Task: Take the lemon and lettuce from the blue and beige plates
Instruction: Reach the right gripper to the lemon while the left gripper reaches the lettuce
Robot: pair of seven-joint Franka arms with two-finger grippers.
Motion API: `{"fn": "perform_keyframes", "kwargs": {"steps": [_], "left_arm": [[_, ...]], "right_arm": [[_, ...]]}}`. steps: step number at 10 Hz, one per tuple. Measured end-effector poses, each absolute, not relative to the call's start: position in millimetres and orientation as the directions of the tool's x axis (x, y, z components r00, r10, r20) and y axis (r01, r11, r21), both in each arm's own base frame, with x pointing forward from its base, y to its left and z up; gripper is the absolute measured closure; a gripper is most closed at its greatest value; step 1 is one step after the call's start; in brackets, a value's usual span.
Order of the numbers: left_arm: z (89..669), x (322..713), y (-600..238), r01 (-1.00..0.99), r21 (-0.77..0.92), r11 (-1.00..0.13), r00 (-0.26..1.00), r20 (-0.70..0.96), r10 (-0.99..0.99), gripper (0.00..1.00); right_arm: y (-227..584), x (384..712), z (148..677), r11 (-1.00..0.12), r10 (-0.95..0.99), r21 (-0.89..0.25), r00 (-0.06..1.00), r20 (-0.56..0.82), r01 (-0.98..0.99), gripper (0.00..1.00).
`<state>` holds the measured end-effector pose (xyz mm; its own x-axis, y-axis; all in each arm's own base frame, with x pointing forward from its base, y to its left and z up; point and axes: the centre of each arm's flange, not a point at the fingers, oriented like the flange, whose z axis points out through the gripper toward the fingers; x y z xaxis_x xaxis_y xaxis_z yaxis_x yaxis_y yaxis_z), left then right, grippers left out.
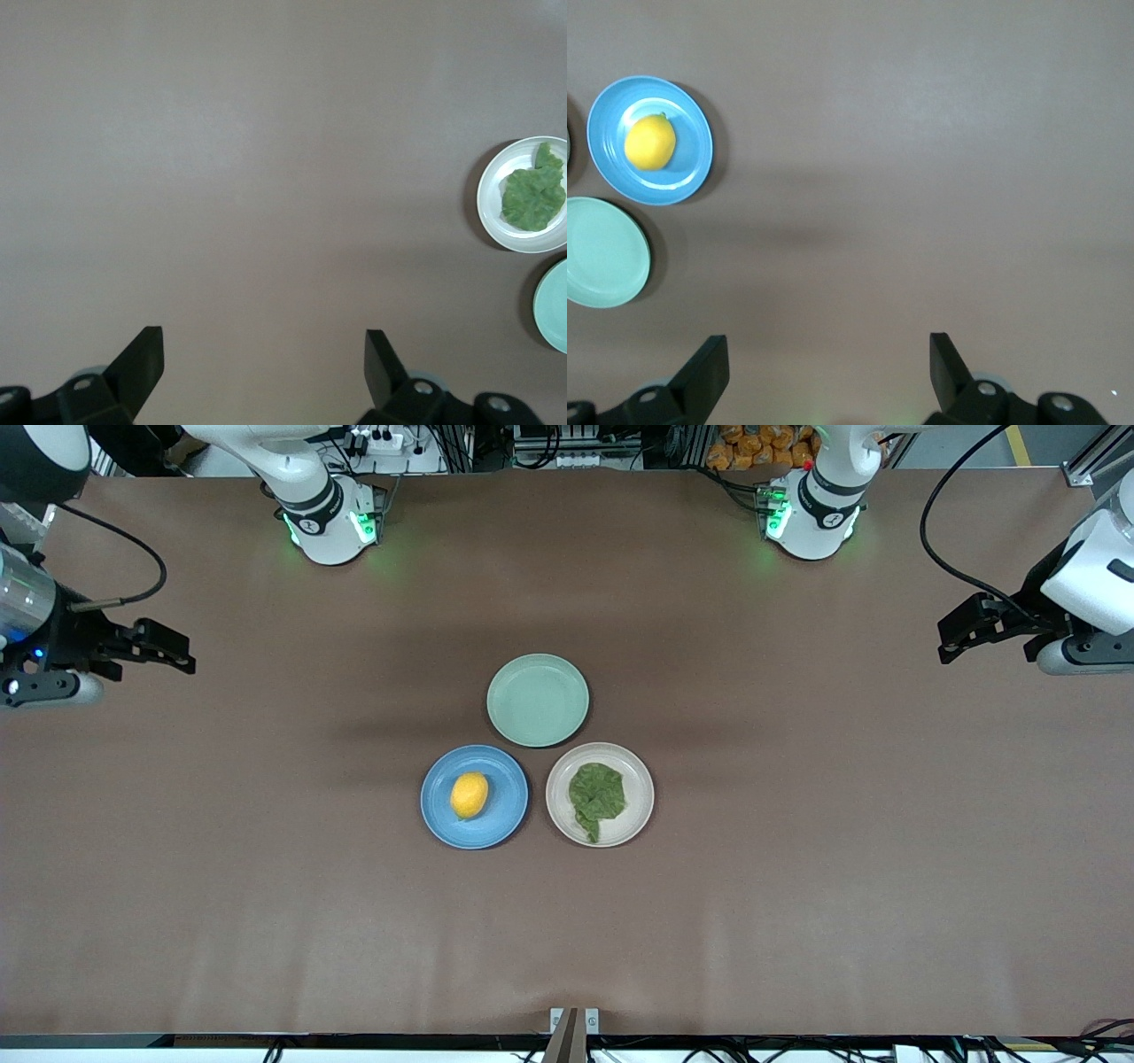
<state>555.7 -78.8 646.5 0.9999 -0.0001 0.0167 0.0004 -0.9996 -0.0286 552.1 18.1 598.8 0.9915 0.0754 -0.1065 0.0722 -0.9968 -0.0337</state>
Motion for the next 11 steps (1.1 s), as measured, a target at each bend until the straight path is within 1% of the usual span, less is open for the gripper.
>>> {"fn": "perform_keyframes", "kwargs": {"steps": [3, 5, 8, 10, 11], "left_arm": [[645.3, 556.2, -79.3, -0.001, -0.029, -1.000, 1.000, 0.014, -0.001, 0.00], [633.3, 562.8, -95.7, -0.030, -0.026, -0.999, 1.000, 0.009, -0.030, 0.00], [589.3, 578.1, -181.5, -0.112, -0.009, -0.994, 0.994, 0.019, -0.112, 0.00], [539.8, 584.7, -260.4, -0.114, 0.016, -0.993, 0.993, 0.038, -0.114, 0.00], [506.8, 587.1, -301.1, -0.101, 0.035, -0.994, 0.994, 0.052, -0.099, 0.00]], "right_arm": [[17.1, 545.4, 606.1, -0.997, 0.076, -0.029, 0.991, -0.111, 0.073, 0.00], [17.3, 545.5, 604.9, -0.997, 0.076, -0.029, 0.991, -0.113, 0.073, 0.00], [29.1, 551.3, 600.5, -0.997, 0.056, -0.050, 0.994, -0.096, 0.051, 0.00], [83.8, 567.9, 579.1, -0.997, -0.062, -0.049, 0.995, -0.075, -0.065, 0.00], [126.7, 578.8, 555.1, -0.992, -0.117, -0.046, 0.990, -0.073, -0.120, 0.00]]}}
